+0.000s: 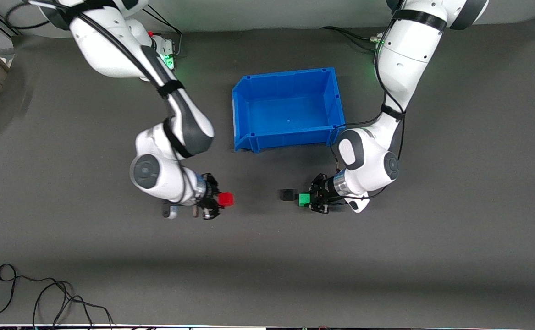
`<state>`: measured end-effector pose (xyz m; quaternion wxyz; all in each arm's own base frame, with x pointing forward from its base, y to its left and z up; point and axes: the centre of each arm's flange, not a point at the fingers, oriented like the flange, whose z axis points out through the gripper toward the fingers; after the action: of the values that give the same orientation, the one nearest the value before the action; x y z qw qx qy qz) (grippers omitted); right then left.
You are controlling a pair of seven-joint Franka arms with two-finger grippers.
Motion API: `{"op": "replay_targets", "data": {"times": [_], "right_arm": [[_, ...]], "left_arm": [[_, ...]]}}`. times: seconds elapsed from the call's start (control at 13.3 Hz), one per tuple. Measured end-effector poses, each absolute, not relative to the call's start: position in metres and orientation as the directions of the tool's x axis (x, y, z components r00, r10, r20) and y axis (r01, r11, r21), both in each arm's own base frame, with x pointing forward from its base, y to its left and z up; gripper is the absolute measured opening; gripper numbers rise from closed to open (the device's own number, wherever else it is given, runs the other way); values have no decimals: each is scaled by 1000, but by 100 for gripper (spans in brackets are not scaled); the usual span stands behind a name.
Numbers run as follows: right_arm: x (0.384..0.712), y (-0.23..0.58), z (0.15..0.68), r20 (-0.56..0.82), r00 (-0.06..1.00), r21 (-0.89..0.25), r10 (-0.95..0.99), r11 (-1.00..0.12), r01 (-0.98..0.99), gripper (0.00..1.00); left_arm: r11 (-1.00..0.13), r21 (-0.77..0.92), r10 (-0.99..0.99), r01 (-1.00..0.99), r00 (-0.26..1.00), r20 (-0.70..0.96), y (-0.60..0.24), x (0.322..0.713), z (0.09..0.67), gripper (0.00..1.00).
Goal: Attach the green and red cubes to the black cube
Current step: 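Carry the red cube toward the black cube while the left gripper carries the green cube, then press the red and green cubes against opposite sides of the black cube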
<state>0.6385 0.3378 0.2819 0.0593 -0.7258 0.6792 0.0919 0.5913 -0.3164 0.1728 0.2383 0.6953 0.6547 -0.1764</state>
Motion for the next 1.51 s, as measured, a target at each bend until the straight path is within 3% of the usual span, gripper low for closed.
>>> {"op": "replay_targets", "data": {"times": [0.53, 1.28, 1.51], "right_arm": [[627, 408, 213, -189, 35, 84, -981, -52, -995, 40], [615, 440, 179, -170, 46, 95, -984, -63, -994, 40], [615, 444, 177, -178, 48, 83, -983, -64, -995, 40]], "left_arm": [[26, 71, 822, 997, 19, -569, -345, 582, 179, 40], [74, 65, 823, 995, -24, -567, -369, 579, 174, 40], [66, 73, 819, 995, -13, -573, -376, 579, 178, 68]]}}
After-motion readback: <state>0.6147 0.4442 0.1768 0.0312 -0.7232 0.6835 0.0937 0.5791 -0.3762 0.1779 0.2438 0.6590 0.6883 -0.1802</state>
